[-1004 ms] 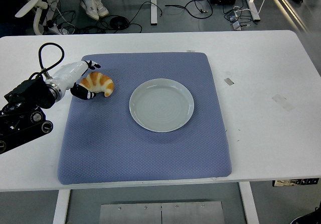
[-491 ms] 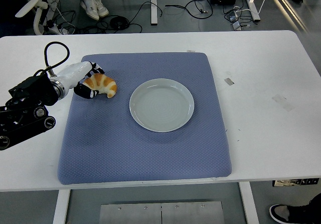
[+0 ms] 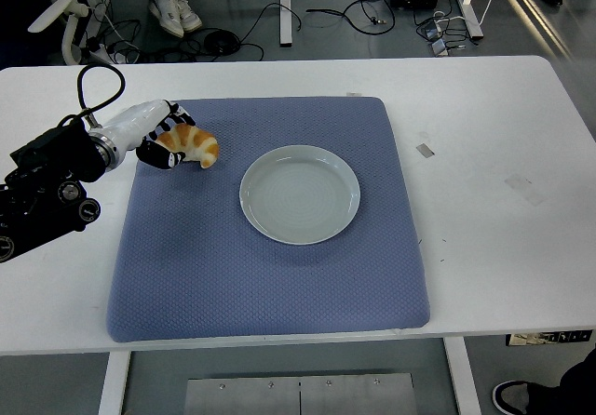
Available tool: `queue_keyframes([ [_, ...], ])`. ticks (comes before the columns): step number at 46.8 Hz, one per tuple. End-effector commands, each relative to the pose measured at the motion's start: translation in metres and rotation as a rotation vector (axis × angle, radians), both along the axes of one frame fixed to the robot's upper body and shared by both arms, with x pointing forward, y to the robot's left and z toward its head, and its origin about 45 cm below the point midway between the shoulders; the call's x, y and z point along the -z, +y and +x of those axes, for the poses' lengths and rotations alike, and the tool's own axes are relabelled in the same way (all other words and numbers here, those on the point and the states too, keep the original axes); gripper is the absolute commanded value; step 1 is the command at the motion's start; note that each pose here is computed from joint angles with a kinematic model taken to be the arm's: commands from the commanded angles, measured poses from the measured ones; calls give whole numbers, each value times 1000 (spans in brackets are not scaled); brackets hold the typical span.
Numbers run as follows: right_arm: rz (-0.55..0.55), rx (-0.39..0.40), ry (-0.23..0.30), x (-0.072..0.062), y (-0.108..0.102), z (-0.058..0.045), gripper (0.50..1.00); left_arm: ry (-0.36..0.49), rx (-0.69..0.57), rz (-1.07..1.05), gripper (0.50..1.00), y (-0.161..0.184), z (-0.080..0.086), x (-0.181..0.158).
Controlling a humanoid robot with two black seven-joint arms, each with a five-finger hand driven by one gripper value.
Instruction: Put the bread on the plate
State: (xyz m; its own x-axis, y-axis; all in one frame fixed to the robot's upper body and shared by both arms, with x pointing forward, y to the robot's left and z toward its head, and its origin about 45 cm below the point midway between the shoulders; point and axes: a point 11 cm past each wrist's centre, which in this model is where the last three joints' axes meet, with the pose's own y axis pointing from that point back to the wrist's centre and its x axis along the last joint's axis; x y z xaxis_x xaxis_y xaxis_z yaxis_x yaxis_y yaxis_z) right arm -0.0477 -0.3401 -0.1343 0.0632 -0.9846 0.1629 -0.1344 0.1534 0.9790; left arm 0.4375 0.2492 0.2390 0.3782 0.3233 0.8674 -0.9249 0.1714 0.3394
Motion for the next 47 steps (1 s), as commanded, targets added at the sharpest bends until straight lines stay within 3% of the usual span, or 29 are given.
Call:
queue_keyframes([
  [1,0,-2,0,0,0,0,1000,0,-2,-5,580,0,0,-1],
  [20,0,-1,0,0,0,0,1000,-41,33,-67,583,-25,16,-39],
  [47,0,-2,0,0,0,0,1000,-172,285,62,574,-90,-7,-45],
])
